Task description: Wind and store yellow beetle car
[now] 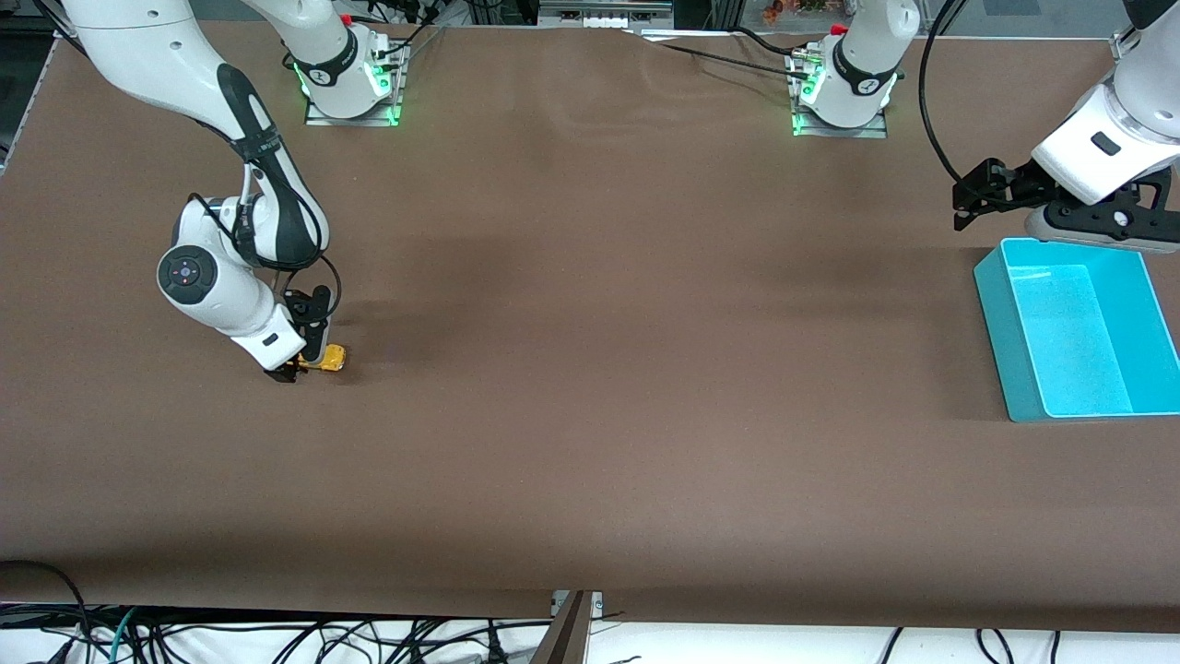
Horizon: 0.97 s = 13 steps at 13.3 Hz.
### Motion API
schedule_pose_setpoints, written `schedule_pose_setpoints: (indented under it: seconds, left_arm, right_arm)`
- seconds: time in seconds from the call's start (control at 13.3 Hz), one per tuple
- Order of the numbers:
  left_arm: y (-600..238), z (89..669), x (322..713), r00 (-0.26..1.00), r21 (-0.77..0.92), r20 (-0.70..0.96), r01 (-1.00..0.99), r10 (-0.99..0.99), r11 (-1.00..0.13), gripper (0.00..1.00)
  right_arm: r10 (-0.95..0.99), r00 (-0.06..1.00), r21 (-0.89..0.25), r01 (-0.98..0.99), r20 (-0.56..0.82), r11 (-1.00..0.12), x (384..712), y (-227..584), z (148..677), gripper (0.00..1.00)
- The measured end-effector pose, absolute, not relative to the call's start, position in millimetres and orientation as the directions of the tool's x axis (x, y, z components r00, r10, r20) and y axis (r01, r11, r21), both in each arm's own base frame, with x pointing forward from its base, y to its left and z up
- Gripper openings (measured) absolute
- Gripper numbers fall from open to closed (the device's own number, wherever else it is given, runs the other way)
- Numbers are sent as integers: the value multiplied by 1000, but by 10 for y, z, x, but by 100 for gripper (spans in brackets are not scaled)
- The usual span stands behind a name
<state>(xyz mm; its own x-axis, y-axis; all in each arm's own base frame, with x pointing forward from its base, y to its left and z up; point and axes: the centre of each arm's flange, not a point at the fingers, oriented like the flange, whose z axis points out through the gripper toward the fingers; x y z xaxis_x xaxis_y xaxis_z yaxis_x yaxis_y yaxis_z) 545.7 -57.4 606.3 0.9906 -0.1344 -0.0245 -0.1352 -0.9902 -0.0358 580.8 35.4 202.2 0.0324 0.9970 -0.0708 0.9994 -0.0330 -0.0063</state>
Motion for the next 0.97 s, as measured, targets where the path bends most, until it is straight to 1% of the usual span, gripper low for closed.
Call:
schedule_pose_setpoints:
  seconds: [0.07, 0.15, 0.22, 0.3, 0.38, 0.53, 0.6, 0.97]
  left_arm:
    - [-575, 6063, 5457, 991, -36, -25, -135, -134, -990, 100]
    - [-575, 6063, 5457, 991, -36, -24, -135, -134, -990, 100]
    - [-575, 6063, 5457, 991, -36, -25, -135, -134, -990, 100]
    - [-575, 6063, 5457, 991, -36, -25, -135, -134, -990, 100]
    - [-575, 6063, 5457, 991, -36, -25, -135, -134, -990, 100]
    - [-575, 6063, 5457, 991, -36, -24, -135, -134, -990, 100]
    - [-575, 6063, 5457, 991, -36, -24, -135, -134, -990, 100]
    - [-575, 6063, 5457, 991, -36, -24, -135, -134, -990, 100]
  right_arm:
    - [997, 29, -2, 1000, -70, -30, 5794, 351, 2006, 99]
    - [997, 29, -2, 1000, -70, -29, 5784, 347, 1996, 93]
    - [997, 28, -1, 1000, -70, -28, 5783, 345, 1994, 93]
    - [997, 22, -1, 1000, -70, -22, 5784, 343, 1995, 84]
    - [997, 15, 0, 1000, -70, -15, 5785, 343, 1996, 73]
    - [998, 8, 12, 1000, -68, -7, 5800, 341, 2026, 48]
    - [998, 7, 14, 1000, -68, -6, 5802, 340, 2038, 40]
    - [997, -25, 10, 1000, -69, 26, 5794, 248, 2029, 40]
